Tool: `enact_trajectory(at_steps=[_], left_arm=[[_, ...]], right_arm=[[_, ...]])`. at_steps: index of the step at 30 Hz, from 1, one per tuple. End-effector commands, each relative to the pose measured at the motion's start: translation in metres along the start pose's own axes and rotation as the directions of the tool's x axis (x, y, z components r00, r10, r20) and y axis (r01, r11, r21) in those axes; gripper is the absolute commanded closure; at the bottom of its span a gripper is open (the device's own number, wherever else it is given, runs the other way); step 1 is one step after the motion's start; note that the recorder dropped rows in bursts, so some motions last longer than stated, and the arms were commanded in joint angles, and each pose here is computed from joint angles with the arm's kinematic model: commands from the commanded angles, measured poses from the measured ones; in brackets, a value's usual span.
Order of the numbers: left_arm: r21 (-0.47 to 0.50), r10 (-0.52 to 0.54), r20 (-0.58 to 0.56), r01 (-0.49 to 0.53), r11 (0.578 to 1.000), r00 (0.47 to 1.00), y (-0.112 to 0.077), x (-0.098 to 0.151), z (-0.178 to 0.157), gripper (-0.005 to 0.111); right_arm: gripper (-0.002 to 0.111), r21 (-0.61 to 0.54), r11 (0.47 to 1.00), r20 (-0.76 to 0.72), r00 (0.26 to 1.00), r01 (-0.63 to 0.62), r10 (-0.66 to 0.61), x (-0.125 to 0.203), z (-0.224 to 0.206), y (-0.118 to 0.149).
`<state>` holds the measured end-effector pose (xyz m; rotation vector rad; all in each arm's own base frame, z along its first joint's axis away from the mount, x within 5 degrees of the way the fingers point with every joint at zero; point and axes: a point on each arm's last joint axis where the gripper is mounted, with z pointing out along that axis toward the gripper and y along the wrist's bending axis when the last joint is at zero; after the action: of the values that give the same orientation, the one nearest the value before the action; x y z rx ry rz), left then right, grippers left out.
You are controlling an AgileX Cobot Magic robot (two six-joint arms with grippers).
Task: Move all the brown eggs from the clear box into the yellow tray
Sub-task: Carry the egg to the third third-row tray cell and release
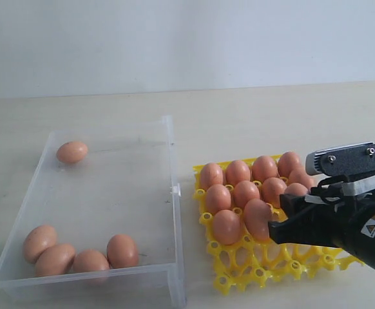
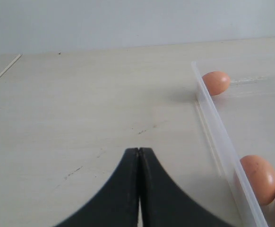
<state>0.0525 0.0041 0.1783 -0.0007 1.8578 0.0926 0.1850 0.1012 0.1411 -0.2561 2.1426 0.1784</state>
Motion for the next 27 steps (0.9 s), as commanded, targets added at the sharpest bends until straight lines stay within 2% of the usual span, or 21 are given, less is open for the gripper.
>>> enact_trajectory(at_steps=[1, 20, 23, 25, 27], left_arm=[[-0.003, 0.004, 0.005, -0.004, 1.0, 1.0, 0.0, -0.002, 0.0, 0.107], [-0.003, 0.004, 0.005, -0.004, 1.0, 1.0, 0.0, -0.002, 0.0, 0.107], [-0.003, 0.004, 0.005, -0.004, 1.0, 1.0, 0.0, -0.002, 0.0, 0.107], [-0.003, 0.004, 0.005, -0.004, 1.0, 1.0, 0.0, -0.002, 0.0, 0.107], [-0.003, 0.004, 0.005, -0.004, 1.0, 1.0, 0.0, -0.002, 0.0, 0.107]], right_arm=[[0.108, 0.019, 1.0, 0.042, 0.999, -0.007, 0.006, -0.002, 0.0, -0.003], [0.107, 0.068, 0.996, 0.016, 0.998, -0.061, 0.06, 0.014, 0.021, -0.004], [0.096, 0.035, 0.999, 0.01, 0.999, -0.032, 0.032, 0.015, 0.024, 0.0], [0.085, 0.035, 0.999, 0.0, 1.0, -0.028, 0.028, 0.016, 0.025, 0.0], [0.068, 0.035, 0.999, -0.005, 1.0, -0.028, 0.028, 0.017, 0.025, 0.0]])
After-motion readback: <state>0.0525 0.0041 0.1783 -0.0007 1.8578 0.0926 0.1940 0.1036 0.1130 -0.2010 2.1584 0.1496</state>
